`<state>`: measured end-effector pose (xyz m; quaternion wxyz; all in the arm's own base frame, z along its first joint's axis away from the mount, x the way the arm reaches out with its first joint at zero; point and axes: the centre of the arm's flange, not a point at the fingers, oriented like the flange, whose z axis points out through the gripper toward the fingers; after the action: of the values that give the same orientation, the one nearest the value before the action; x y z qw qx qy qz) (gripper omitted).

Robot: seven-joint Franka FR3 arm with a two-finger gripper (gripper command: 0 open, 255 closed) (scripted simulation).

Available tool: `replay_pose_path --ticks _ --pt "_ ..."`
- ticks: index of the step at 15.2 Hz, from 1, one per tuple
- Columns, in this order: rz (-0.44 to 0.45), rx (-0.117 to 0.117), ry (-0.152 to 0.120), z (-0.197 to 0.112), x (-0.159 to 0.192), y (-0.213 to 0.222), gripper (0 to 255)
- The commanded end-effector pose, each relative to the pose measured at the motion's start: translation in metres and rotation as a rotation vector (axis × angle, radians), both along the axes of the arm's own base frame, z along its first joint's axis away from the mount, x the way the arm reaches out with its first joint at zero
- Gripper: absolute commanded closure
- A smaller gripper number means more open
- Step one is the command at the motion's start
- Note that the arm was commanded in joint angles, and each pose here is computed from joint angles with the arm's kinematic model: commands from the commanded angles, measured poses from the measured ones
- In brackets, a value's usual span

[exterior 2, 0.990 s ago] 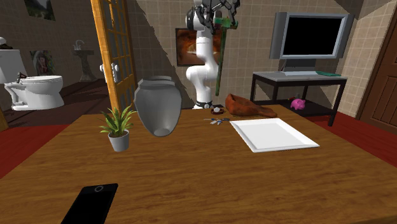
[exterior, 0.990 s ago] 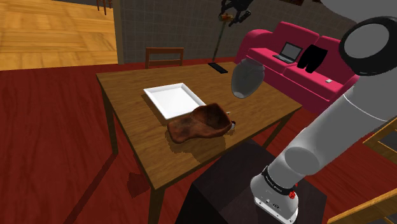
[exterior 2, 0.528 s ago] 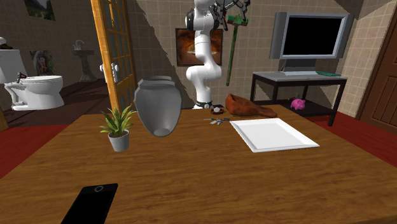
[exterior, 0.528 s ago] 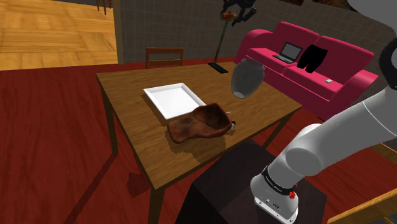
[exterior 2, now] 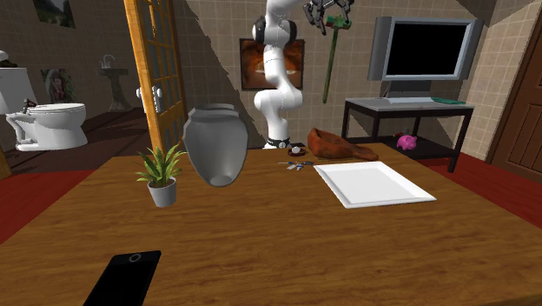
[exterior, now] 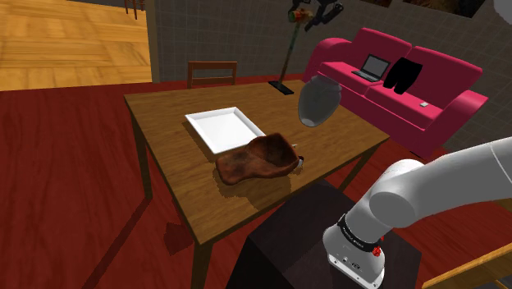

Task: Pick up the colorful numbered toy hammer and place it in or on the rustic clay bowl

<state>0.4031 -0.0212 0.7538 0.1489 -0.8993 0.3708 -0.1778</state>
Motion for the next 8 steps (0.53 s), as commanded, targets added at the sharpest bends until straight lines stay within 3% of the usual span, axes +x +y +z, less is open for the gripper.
replay_pose_path --ticks 1,8 --pt "-0.001 0.000 0.001 0.004 -0.016 0.019 255" --pt "-0.001 0.000 0.001 0.023 -0.072 0.090 255"
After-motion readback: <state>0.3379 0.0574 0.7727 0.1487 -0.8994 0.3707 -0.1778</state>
